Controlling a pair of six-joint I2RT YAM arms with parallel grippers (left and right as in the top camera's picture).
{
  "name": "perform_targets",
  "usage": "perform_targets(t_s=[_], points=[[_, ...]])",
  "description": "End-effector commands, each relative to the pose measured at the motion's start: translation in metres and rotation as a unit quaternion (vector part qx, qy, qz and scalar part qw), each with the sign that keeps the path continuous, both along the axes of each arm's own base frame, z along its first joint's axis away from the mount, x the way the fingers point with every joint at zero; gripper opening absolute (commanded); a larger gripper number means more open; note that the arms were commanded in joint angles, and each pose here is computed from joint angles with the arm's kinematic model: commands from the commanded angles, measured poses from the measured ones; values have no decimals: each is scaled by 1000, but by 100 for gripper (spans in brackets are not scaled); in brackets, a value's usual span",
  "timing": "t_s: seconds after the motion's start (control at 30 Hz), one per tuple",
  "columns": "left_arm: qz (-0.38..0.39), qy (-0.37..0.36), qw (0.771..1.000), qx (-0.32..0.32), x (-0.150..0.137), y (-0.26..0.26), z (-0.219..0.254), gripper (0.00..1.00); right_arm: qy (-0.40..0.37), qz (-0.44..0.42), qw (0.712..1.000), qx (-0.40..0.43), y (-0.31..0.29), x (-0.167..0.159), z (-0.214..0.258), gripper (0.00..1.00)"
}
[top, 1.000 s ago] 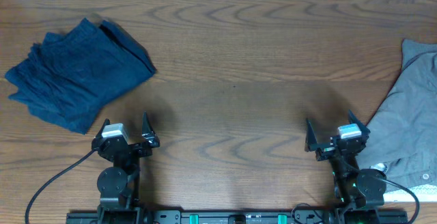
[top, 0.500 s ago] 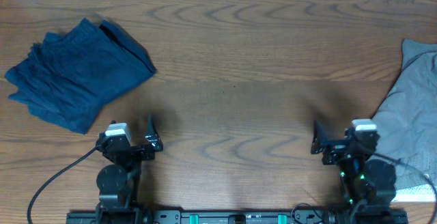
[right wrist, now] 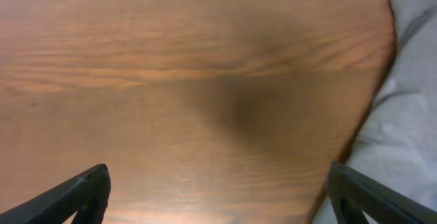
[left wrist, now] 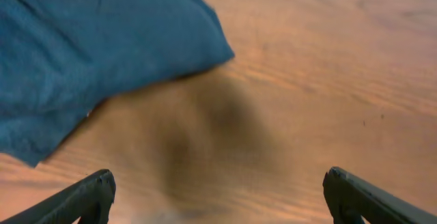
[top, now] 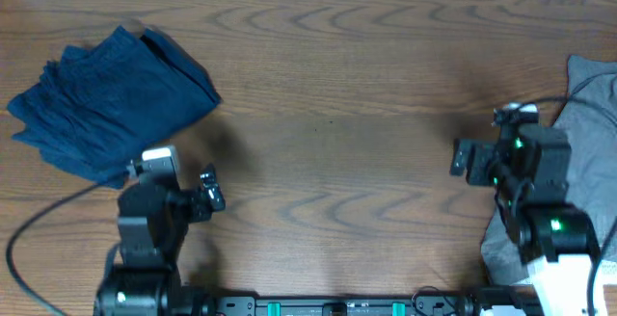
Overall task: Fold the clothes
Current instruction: 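Reach the right gripper to the grey shorts and grasp the waistband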
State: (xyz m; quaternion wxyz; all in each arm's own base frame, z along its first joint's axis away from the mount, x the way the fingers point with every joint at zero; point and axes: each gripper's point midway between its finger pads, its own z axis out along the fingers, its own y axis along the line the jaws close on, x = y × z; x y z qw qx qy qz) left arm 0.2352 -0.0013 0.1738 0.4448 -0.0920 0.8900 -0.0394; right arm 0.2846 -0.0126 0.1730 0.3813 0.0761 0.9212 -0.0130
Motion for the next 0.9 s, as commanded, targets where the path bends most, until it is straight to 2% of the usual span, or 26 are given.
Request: perform_targets(t_s=[0.0, 0.1, 0.2, 0.33, 0.53, 0.7, 0.87], points=[[-11, 7, 1000, -13, 8, -5, 13, 98, 39, -200, 979, -26, -65, -13, -17, 99], [-26, 15, 999, -25, 12, -12, 11, 98, 103, -323, 941, -19, -105, -42, -46, 99], [-28, 18, 999, -27, 12, -13, 10, 98, 151, -387, 910, -8, -137, -61, -70, 99], [-28, 17, 999, -27, 13, -13, 10, 98, 160, -451, 878, 8, -174, -72, -87, 98], [-28, 17, 999, -27, 13, -13, 10, 98, 111, -491, 863, 37, -217, -56, -102, 94], [-28, 18, 999, -27, 12, -13, 10, 98, 95, -524, 845, 40, -254, -64, -117, 93], [-28, 18, 999, -27, 12, -13, 10, 98, 60, -530, 843, 73, -289, -68, -131, 87]])
